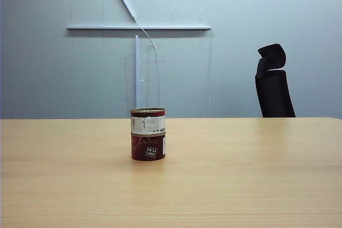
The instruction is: Stack a can of tomatoes on the right onto the can of tomatoes on the left.
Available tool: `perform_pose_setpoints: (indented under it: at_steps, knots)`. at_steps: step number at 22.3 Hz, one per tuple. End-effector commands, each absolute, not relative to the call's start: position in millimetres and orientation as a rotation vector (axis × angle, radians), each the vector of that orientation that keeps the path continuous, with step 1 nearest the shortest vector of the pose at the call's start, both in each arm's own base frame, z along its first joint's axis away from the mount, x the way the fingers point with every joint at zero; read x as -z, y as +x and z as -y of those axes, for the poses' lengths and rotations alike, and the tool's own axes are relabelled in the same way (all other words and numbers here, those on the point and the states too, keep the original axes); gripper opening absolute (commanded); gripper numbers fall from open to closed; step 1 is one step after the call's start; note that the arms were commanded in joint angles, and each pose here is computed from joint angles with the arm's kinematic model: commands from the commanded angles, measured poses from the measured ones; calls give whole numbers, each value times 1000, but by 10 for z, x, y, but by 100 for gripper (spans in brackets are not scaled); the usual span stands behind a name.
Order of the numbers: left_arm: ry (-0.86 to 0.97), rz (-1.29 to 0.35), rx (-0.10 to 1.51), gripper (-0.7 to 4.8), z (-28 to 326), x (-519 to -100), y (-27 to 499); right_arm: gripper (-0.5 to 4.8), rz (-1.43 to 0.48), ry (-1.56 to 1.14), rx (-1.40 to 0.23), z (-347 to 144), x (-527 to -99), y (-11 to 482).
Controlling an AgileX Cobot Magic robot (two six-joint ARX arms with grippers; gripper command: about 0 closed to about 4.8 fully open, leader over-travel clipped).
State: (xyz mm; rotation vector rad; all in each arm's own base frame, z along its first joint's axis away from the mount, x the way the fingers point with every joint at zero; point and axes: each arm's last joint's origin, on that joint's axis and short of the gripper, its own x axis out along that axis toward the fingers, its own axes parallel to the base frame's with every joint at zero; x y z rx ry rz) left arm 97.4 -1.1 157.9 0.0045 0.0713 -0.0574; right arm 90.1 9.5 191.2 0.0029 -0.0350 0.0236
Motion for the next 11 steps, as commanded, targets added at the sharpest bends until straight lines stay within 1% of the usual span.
perform_pose_setpoints:
  at_steps: [1,4,7,11]
  knots:
    - [5,-64,62,-4,13,-1596,973,-8,57,-2,-52,-64,-1919,905]
    - [5,-64,63,-4,14,-1596,973,-8,69,14,-65,-28,-1862,929]
    - [5,-64,61,-4,13,-1596,973,-8,78,81,-26,12,-1777,956]
    - [5,-64,62,-4,13,-1596,973,-8,77,83,-33,3,-1712,973]
